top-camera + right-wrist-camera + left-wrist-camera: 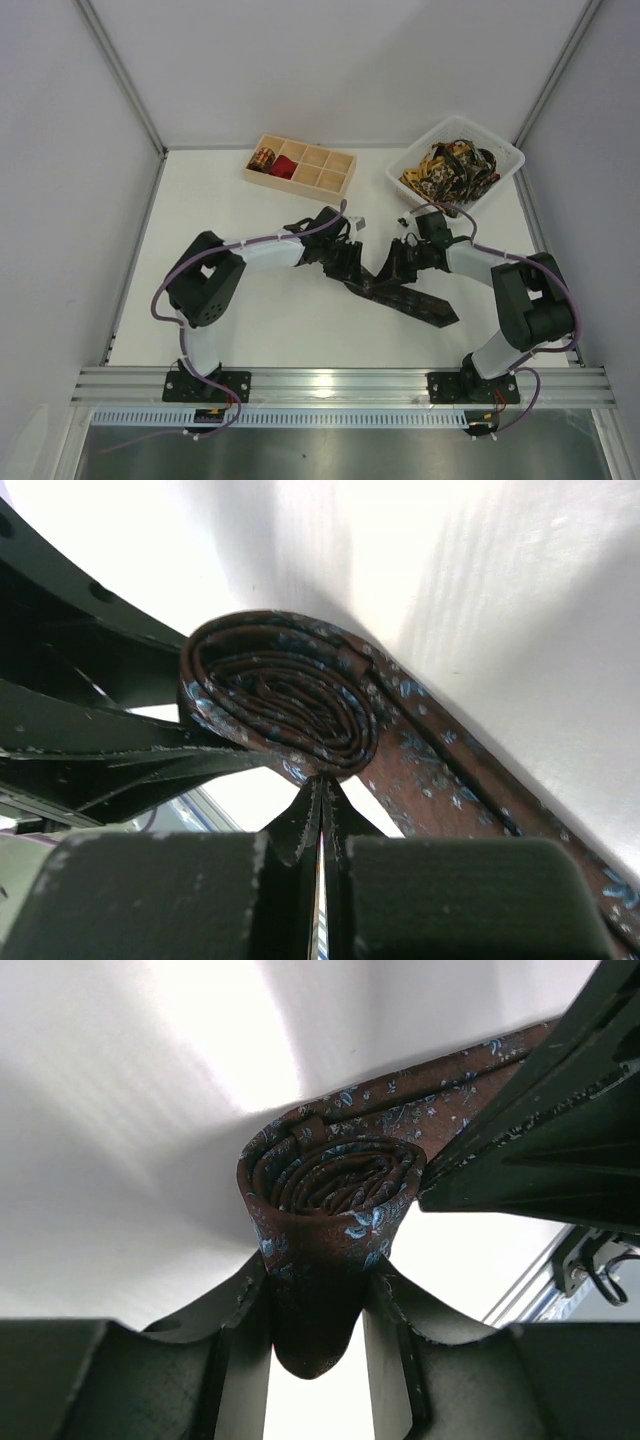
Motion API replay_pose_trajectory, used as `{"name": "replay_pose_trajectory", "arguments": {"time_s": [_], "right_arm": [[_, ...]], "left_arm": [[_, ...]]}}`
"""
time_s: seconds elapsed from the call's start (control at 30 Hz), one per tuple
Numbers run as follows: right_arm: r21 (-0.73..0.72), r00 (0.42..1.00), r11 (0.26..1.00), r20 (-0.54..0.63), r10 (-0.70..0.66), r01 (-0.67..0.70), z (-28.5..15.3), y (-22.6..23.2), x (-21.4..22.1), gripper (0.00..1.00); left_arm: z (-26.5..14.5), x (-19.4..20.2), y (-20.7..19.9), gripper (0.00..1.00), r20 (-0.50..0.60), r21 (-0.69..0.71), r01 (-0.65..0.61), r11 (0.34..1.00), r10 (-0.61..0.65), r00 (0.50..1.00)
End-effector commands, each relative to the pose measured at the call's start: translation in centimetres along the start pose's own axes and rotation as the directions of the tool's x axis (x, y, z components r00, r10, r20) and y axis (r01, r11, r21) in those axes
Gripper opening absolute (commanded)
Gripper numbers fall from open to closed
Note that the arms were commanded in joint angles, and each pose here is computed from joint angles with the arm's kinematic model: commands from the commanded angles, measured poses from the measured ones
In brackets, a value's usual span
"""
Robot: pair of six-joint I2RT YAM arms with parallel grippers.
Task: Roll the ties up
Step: Roll the tie
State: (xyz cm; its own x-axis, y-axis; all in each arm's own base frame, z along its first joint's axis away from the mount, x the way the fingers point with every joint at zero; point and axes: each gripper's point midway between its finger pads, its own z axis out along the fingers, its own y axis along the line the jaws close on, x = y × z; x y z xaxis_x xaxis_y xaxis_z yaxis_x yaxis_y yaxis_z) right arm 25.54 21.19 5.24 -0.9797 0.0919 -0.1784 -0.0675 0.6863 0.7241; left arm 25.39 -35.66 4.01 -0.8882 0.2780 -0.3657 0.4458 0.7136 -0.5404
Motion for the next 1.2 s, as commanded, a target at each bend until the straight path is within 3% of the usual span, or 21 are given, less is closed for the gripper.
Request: {"name": "replay_pose_trajectory", "arguments": {"time_s": [0.0, 0.27, 0.7, 0.83, 0.87, 1.17], "right_arm": [[0.005, 0.998, 0.998, 0.016, -0.061, 0.061, 0.2, 1.6, -0.8, 0.0], [-0.024, 0.997, 0.997, 0.025, -0.068, 0.069, 1.6, 3.4, -1.2, 0.0], [-0.054, 0.999, 0.997, 0.004, -0.051, 0.051, 3.7, 3.5, -1.4, 0.0], [-0.052, 0.999, 0.998, -0.002, -0.042, 0.042, 4.2, 3.2, -1.6, 0.0], [-0.058, 0.999, 0.998, -0.003, -0.038, 0.038, 4.4, 3.2, -1.7, 0.0], [-0.079, 0.999, 0.996, -0.015, -0.032, 0.031, 4.5, 3.4, -1.4, 0.0]], "left_arm": [[-2.1, 1.3, 2.2, 0.35, -0.026, -0.12, -0.013, 0.993, 0.01, 1.0], [-3.9, 2.0, 3.3, 0.35, -0.037, -0.212, -0.025, 0.977, 0.018, 0.999], [-3.9, 1.5, 1.9, 0.36, -0.034, -0.209, -0.031, 0.977, 0.025, 0.999], [-3.6, 1.4, 1.0, 0.4, -0.045, -0.198, -0.044, 0.979, 0.035, 0.998], [-3.5, 1.5, 0.6, 0.45, -0.048, -0.192, -0.052, 0.98, 0.044, 0.998], [-2.7, 1.0, -2.6, 0.52, -0.068, -0.143, -0.101, 0.985, 0.093, 0.993]]}}
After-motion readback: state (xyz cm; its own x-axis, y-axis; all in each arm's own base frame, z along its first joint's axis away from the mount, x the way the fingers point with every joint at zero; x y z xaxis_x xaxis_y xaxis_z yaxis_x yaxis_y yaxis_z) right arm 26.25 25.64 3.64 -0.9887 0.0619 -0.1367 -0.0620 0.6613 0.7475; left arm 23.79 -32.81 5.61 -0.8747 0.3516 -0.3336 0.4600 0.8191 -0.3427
